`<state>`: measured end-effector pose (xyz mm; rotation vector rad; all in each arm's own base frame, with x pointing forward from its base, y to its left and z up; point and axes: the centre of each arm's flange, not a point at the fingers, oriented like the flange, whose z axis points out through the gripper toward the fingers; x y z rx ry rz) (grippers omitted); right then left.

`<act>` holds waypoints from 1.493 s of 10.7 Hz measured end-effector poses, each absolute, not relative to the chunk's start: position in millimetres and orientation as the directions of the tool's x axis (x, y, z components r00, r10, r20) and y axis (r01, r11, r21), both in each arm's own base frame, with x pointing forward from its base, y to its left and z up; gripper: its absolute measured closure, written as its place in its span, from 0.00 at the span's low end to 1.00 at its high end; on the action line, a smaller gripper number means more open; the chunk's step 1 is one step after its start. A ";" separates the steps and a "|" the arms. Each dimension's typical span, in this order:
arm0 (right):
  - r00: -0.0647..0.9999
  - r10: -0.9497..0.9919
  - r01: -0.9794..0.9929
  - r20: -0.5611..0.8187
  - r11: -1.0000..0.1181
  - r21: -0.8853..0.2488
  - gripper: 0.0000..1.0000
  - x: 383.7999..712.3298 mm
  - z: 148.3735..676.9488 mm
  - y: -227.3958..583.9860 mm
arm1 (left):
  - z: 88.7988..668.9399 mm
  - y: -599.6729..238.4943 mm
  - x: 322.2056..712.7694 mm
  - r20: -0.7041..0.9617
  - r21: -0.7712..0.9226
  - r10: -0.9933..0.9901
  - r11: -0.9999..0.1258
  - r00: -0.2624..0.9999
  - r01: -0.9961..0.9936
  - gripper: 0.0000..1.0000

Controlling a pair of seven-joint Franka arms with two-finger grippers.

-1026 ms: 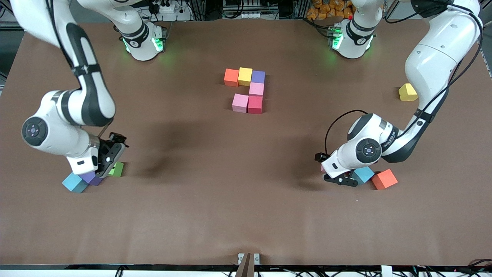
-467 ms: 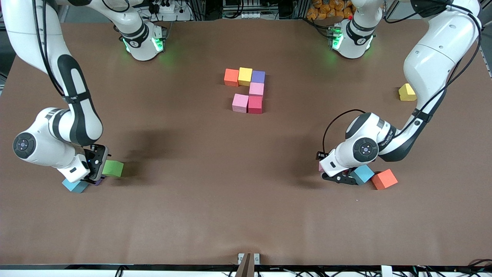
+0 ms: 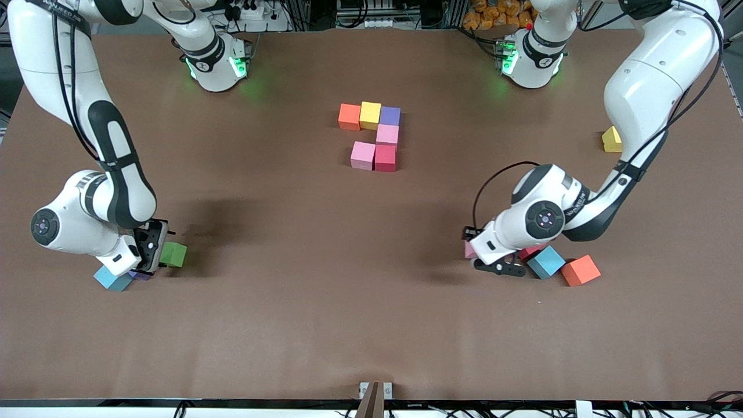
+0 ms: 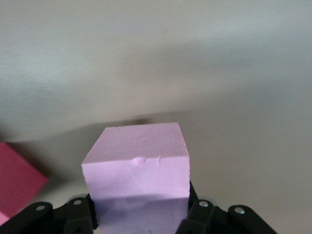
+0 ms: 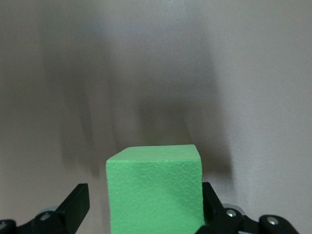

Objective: Form number 2 with 11 blocks
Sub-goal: 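Carry pink to the stack with the left gripper while the right gripper lifts green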

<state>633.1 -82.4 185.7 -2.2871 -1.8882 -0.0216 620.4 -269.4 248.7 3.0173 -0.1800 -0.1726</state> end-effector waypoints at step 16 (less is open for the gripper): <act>0.125 0.970 0.985 0.211 -0.096 -0.142 0.45 685.1 266.9 -10.2 | 317.5 -598.0 396.8 -0.301 -0.014 0.857 -0.443 0.418 0.897 0.37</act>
